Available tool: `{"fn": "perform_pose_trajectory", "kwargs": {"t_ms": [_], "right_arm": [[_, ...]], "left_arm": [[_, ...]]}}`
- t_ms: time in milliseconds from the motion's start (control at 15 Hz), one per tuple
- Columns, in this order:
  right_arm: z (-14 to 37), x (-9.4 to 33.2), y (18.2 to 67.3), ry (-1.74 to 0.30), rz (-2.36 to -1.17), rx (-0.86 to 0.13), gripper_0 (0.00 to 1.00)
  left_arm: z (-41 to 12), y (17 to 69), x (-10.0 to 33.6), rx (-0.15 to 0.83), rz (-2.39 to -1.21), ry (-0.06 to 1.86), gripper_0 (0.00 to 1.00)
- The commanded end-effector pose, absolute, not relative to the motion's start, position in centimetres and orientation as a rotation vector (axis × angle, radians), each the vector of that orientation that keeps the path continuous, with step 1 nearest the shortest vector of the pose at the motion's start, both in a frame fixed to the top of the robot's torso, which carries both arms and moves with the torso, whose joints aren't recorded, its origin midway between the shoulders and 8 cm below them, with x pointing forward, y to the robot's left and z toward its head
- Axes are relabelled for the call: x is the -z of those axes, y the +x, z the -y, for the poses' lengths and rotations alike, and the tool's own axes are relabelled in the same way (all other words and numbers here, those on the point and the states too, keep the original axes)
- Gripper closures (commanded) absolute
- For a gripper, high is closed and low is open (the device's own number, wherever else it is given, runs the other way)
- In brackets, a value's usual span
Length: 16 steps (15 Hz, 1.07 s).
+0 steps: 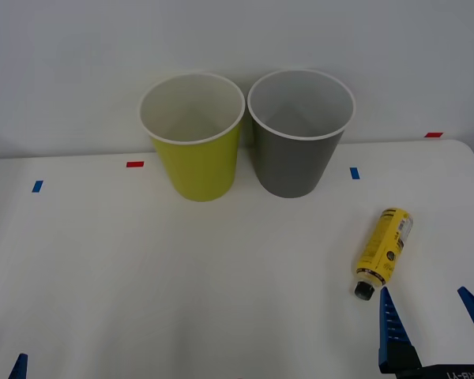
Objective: Put cans in the gray bin and PET bottles in the light green bin.
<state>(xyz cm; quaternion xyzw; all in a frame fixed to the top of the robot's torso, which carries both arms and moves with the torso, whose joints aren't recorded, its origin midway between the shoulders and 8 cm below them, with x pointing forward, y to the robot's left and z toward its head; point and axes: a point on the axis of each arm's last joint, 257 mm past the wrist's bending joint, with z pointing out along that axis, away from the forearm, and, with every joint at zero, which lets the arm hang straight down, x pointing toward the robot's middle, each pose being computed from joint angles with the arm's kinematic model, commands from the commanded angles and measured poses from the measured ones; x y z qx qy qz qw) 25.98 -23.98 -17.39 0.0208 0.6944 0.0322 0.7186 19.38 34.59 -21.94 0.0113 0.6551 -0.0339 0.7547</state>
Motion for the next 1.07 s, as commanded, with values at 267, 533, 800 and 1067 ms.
{"fn": "perform_pose_trajectory", "kwargs": {"t_ms": [267, 533, 800, 1067], "right_arm": [[23.98, 17.39, 25.98, 0.046, -1.536, -0.071, 0.0], [23.98, 17.39, 25.98, 0.046, -1.536, -0.071, 0.0], [23.98, 17.39, 25.98, 0.046, -1.536, -0.071, 0.0], [23.98, 17.39, 25.98, 0.046, -1.536, -0.071, 0.0]], "left_arm": [[-34.59, 19.38, 21.94, 0.074, -1.429, 0.025, 0.0], [-34.59, 19.38, 21.94, 0.074, -1.429, 0.025, 0.0], [-34.59, 19.38, 21.94, 0.074, -1.429, 0.025, 0.0], [-34.59, 19.38, 21.94, 0.074, -1.429, 0.025, 0.0]]}}
